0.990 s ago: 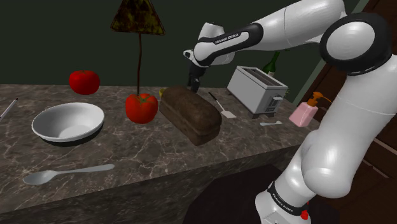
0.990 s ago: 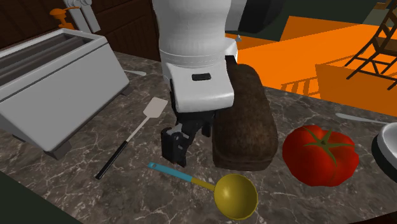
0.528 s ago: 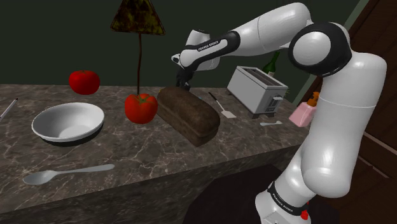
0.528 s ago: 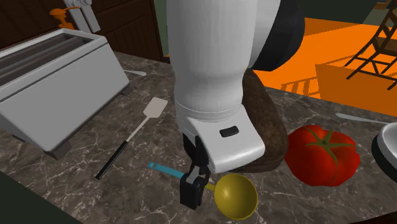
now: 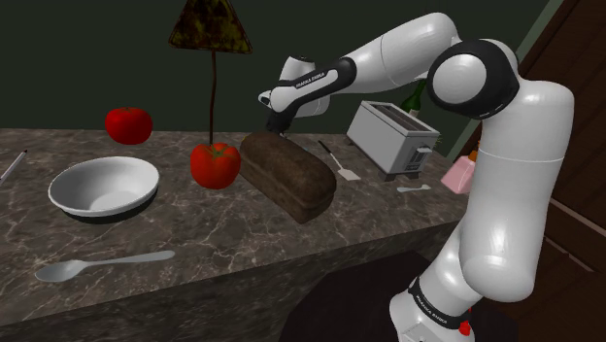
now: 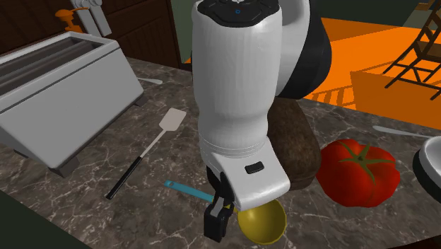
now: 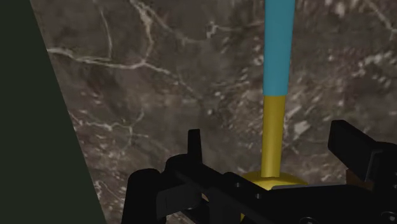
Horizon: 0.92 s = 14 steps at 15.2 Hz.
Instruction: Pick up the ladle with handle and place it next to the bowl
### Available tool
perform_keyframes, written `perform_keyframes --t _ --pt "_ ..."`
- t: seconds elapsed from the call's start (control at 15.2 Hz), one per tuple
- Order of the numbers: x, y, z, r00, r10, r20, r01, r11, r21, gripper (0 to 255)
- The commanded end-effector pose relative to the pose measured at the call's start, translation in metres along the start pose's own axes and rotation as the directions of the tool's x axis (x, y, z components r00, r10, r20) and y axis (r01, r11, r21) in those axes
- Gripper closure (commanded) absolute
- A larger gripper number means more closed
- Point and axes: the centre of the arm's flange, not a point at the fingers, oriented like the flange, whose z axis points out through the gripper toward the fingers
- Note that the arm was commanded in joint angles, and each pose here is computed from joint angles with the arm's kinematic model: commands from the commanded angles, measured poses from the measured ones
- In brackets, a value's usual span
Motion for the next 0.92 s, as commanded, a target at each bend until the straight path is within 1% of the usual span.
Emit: perform_keyframes --t 0.0,0.26,0.33,0.86 --pt "0.0 -0.0001 0.0004 1.0 0.0 0.0 0.0 1.0 0.0 0" --pt "0.0 -0.0001 0.0004 1.0 0.0 0.0 0.0 1.0 0.0 0" --pt "0.0 -0.0001 0.0004 1.0 0.0 0.0 0.0 1.0 0.0 255" --pt "0.0 -0.0001 0.0005 1.0 0.0 0.0 0.0 1.0 0.0 255"
